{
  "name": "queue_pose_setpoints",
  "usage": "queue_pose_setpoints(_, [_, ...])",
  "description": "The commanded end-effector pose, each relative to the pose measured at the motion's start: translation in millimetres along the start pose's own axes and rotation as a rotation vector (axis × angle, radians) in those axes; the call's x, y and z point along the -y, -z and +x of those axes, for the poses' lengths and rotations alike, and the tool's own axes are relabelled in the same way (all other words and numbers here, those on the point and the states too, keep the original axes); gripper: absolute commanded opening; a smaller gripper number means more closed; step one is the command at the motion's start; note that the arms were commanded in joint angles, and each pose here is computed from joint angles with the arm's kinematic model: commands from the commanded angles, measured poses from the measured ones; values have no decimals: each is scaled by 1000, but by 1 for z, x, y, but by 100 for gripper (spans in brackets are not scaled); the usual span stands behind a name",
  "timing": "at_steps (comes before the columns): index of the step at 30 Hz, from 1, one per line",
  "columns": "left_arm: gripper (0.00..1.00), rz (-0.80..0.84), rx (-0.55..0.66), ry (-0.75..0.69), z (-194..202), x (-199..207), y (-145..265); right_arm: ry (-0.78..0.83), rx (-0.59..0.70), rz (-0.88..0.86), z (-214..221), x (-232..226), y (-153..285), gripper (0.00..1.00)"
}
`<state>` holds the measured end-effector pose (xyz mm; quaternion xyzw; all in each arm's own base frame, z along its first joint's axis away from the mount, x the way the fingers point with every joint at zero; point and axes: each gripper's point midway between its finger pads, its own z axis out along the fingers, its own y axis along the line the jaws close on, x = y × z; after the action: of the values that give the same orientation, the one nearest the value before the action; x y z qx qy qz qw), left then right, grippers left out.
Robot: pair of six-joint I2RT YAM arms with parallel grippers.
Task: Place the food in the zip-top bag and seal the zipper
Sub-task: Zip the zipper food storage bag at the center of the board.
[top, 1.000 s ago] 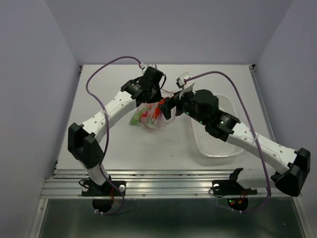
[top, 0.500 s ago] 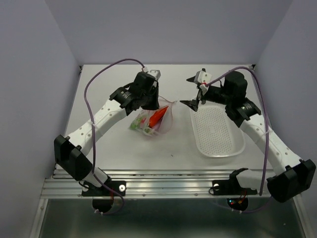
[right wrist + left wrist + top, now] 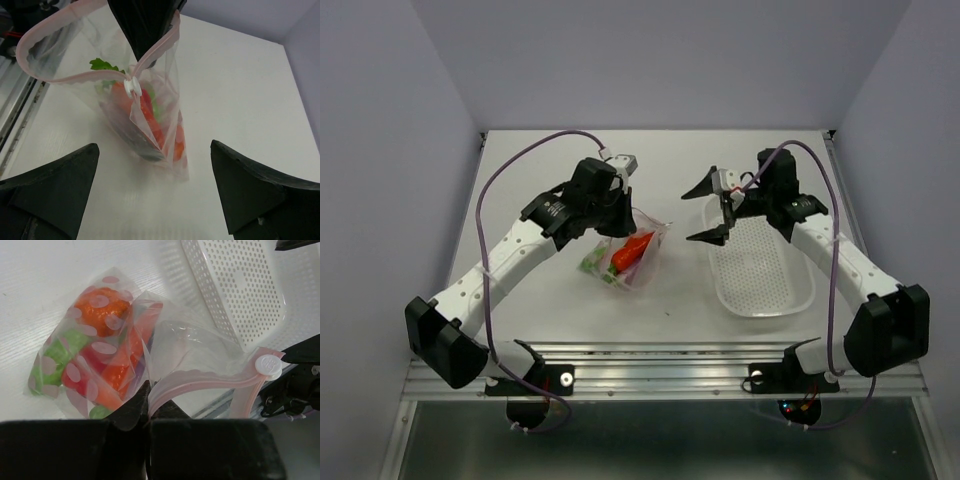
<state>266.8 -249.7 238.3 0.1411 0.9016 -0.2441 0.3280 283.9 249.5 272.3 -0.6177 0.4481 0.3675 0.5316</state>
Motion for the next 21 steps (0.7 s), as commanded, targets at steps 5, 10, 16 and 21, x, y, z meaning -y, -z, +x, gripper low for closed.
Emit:
queue_pose_setpoints(5, [0,95,57,-24,-2,14,14,-104,95,-168,-9,-3,-32,92])
queue_pose_setpoints(10, [0,89,38,-19,4,11,9,-131,75,-208,-5,-9,-57,82])
queue_pose_setpoints(16, [0,87,36,-16,5,10,7,-153,119,-267,-4,-16,-64,61])
queue_pose_setpoints(21, [0,106,53,-21,3,13,12,-165,102,-263,2,-14,-69,39])
